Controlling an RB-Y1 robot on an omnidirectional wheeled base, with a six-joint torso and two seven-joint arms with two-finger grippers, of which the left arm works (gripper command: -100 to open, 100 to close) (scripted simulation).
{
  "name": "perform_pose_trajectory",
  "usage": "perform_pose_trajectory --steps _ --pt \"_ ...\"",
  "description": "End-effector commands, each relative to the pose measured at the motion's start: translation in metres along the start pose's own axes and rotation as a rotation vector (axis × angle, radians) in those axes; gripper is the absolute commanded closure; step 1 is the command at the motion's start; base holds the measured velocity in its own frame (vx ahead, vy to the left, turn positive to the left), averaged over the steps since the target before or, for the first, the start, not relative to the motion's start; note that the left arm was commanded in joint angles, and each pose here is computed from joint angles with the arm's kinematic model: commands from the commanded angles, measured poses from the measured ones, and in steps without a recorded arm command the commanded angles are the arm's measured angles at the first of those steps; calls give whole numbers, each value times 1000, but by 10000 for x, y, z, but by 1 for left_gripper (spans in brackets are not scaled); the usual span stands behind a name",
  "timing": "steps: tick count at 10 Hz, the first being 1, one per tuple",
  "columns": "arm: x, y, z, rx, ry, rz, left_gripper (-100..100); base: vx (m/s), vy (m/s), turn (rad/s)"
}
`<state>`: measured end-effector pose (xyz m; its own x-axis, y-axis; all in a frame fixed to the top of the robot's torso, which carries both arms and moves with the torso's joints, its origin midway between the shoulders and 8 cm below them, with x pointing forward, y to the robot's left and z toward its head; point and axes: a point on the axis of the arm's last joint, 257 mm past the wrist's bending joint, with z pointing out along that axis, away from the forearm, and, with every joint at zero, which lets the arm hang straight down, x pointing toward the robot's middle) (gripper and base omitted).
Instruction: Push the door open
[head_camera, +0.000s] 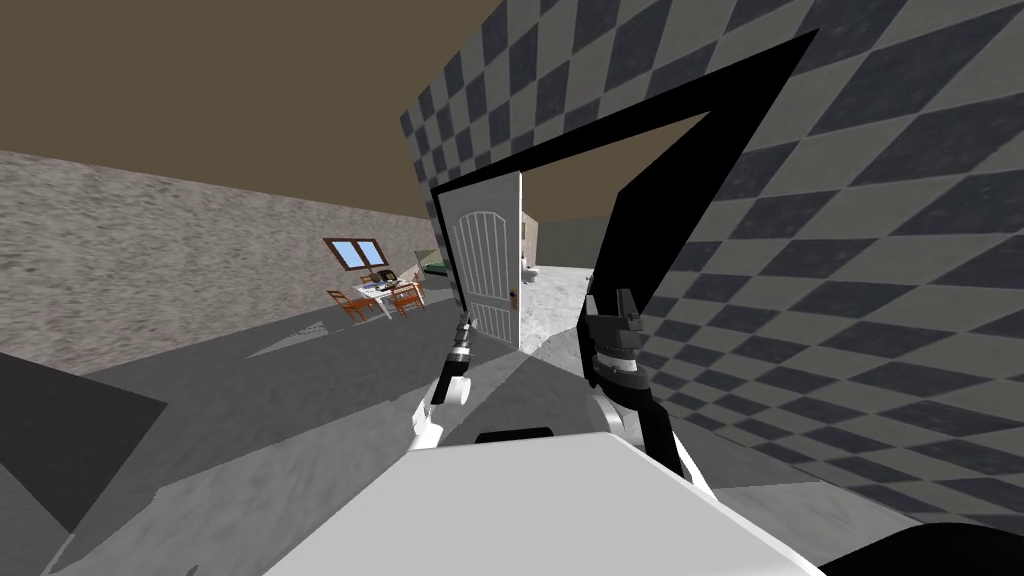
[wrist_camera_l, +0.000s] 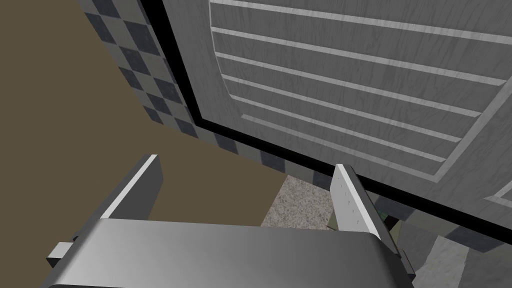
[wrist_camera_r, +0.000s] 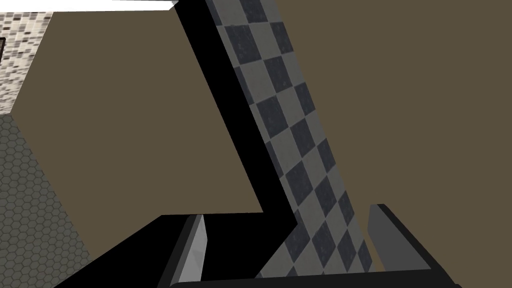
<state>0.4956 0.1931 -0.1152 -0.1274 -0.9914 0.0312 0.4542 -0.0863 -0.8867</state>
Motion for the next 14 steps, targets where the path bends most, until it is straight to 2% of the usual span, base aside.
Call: perform_pose_trajectory --steps 1,3,4,7,8,14 --pt "31 138 33 -23 9 -2 -100 87 40 -68" --pt "89 317 77 -55 21 -5 -100 95 32 -55" --pt "84 358 62 -64 20 -5 -100 71 23 -17" --pt "181 603 125 -109 38 -9 -100 76 19 -52" --pt "178 625 115 -114 38 -8 -100 60 25 -11" --pt "384 1096 200 -208 74 -12 -100 85 35 -51"
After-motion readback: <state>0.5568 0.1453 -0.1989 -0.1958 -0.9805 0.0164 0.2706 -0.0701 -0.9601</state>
